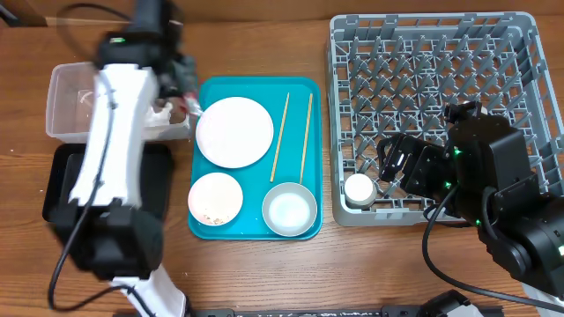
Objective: Sort waste into correct bins and load items into the dishwasher
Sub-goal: 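Grasp the red wrapper on the plate with the left gripper, then drop the red wrapper into the clear bin with the left gripper, then grasp the pink bowl of rice with the left gripper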
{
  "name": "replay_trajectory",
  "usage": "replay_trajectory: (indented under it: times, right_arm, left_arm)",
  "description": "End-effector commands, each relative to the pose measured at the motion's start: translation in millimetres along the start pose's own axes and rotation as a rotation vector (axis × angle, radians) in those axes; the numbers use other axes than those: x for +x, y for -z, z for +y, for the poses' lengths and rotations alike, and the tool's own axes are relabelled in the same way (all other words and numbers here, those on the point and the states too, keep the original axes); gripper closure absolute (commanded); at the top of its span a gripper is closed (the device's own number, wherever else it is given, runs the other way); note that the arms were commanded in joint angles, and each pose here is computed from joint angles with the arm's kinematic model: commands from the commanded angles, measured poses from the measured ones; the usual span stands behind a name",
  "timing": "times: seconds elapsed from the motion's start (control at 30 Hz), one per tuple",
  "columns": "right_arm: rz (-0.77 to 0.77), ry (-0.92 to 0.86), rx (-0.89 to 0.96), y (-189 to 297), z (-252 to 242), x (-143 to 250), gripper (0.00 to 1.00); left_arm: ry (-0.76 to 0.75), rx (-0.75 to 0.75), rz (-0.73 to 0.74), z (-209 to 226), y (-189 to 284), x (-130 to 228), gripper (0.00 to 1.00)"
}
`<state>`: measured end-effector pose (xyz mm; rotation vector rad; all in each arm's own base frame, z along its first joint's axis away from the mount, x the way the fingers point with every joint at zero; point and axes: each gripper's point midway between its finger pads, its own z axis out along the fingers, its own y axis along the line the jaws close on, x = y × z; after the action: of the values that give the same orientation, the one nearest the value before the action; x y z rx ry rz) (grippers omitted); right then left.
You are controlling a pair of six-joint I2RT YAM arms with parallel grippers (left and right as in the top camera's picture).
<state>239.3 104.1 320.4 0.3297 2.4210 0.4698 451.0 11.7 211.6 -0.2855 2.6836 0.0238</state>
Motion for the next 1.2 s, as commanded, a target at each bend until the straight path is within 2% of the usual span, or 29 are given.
replay_trajectory:
  times: [0.0, 0.07, 0.1, 0.13, 0.23, 0.33, 0.43, 0.6, 0.7, 0.93, 1.07, 1.17]
  right_arm:
    - [-0.012, 0.011, -0.012, 3.3, 2.2, -2.1, 0.0]
    - [-0.012, 0.011, -0.012, 3.3, 2.3, -2.1, 0.0]
    - [-0.012, 0.011, -0.012, 3.3, 2.3, -2.1, 0.0]
    - [-0.012, 0.011, -0.012, 3.3, 2.3, -2.1, 0.0]
    - [-0.009, 0.011, -0.009, 3.3, 1.6, -1.3, 0.0]
    - [-0.005, 0.011, -0.007, 3.2, 0.9, -0.5, 0.0]
    - [-0.006, 0.011, -0.007, 3.2, 1.0, -0.6, 0.0]
    - [-0.01, 0.011, -0.01, 3.3, 1.8, -1.7, 0.0]
    - [-0.013, 0.01, -0.012, 3.3, 2.2, -2.2, 0.0]
    - [-0.034, 0.01, 0.015, 3.2, -2.3, -5.9, 0.0]
    - [-0.051, 0.01, 0.045, 1.7, -6.8, -9.6, 0.0]
    - [-0.042, 0.011, 0.052, -2.0, -6.8, -9.2, 0.0]
  left_arm:
    - [0.127, -0.089, 0.036, 37.4, -24.4, 3.4, 0.96]
    - [0.146, -0.1, 0.062, 47.5, -43.4, 7.2, 0.96]
    - [0.149, -0.107, 0.083, 50.7, -54.5, 10.2, 0.92]
    - [0.136, -0.113, 0.103, 52.3, -63.2, 13.2, 0.87]
    - [0.128, -0.112, 0.137, 51.3, -79.1, 18.4, 0.62]
    - [0.128, -0.108, 0.121, 50.6, -76.0, 13.6, 0.42]
    - [0.13, -0.106, 0.104, 50.6, -54.6, 6.2, 0.34]
    - [0.094, -0.049, 0.033, 40.3, 16.4, -4.9, 0.34]
    - [0.036, 0.054, -0.023, 22.5, 65.0, 0.3, 0.35]
    - [-0.039, 0.112, -0.206, 19.4, 182.0, 35.1, 0.35]
    - [-0.124, 0.213, -0.272, 0.8, 223.9, 62.5, 0.34]
    - [-0.173, 0.254, -0.263, -12.0, 234.4, 85.7, 0.35]
